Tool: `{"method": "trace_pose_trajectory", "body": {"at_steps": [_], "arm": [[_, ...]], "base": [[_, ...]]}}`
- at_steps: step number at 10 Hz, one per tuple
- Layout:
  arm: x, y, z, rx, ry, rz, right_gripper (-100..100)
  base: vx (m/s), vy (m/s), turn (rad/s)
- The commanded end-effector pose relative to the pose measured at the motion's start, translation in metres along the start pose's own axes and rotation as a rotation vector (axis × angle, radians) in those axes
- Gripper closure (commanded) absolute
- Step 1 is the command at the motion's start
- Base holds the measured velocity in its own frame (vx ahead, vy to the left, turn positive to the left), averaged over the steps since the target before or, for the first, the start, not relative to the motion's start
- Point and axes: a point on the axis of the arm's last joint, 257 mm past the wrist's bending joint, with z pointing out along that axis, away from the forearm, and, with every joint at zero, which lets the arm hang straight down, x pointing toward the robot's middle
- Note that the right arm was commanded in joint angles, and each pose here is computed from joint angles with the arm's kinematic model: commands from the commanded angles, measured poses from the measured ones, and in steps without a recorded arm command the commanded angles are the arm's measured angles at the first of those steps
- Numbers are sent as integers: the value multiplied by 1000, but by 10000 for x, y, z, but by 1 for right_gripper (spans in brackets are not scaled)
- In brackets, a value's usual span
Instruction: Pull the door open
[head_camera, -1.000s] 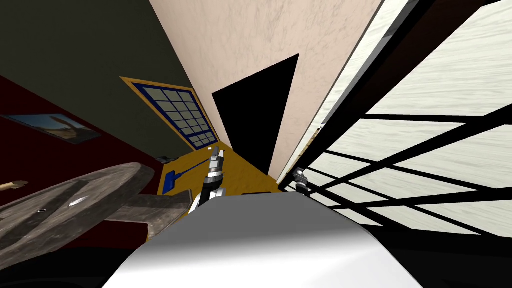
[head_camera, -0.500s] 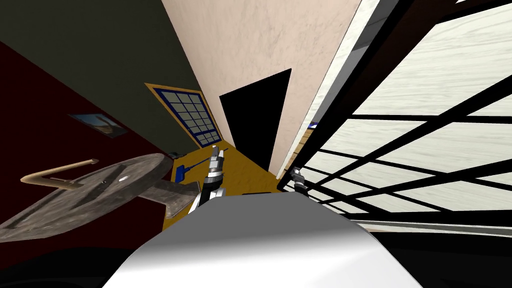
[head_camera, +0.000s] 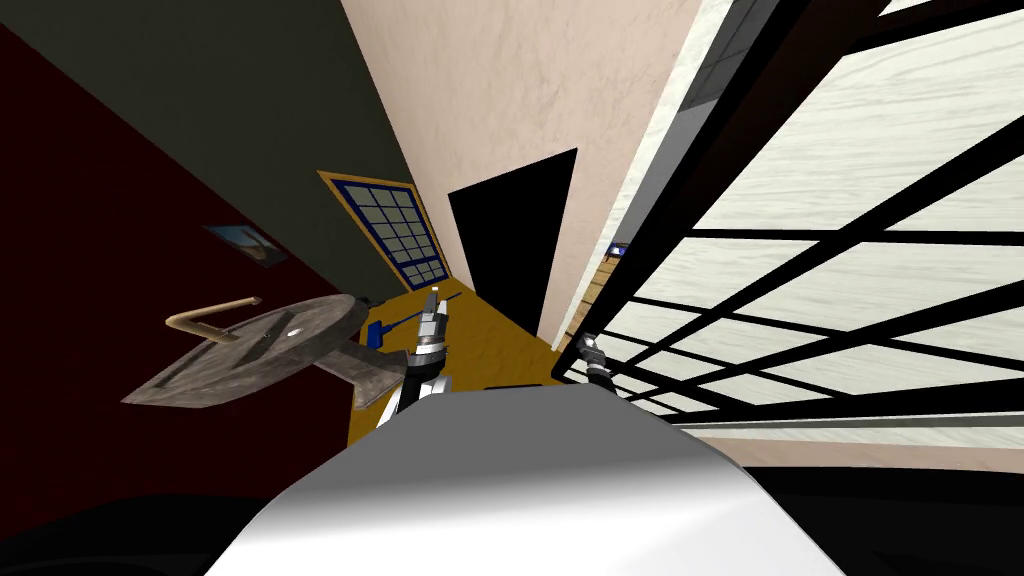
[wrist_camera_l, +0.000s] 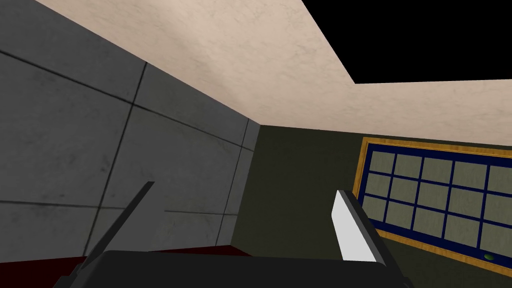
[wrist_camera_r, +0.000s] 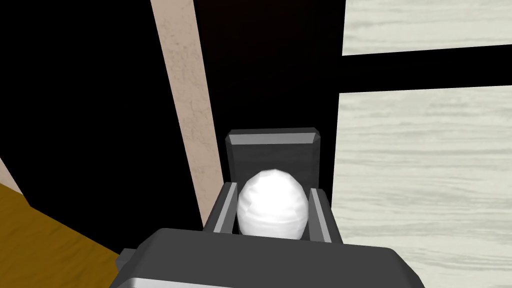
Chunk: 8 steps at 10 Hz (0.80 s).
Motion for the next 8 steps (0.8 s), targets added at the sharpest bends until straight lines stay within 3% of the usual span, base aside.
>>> {"method": "trace_pose_trajectory", "body": {"at_steps": [1,6,7,8], "arm": [[-13,-57,-43,29,-4,0,100],[-22,-267,-136,127,-10,2,100],[-27,-241,-123,117,-12,-1,100],[-47,-285,-173,142,-18,-1,100]], "base": [[-242,36,54],[-240,-10,55],[-105,2,17],[-135,-12,46]]}}
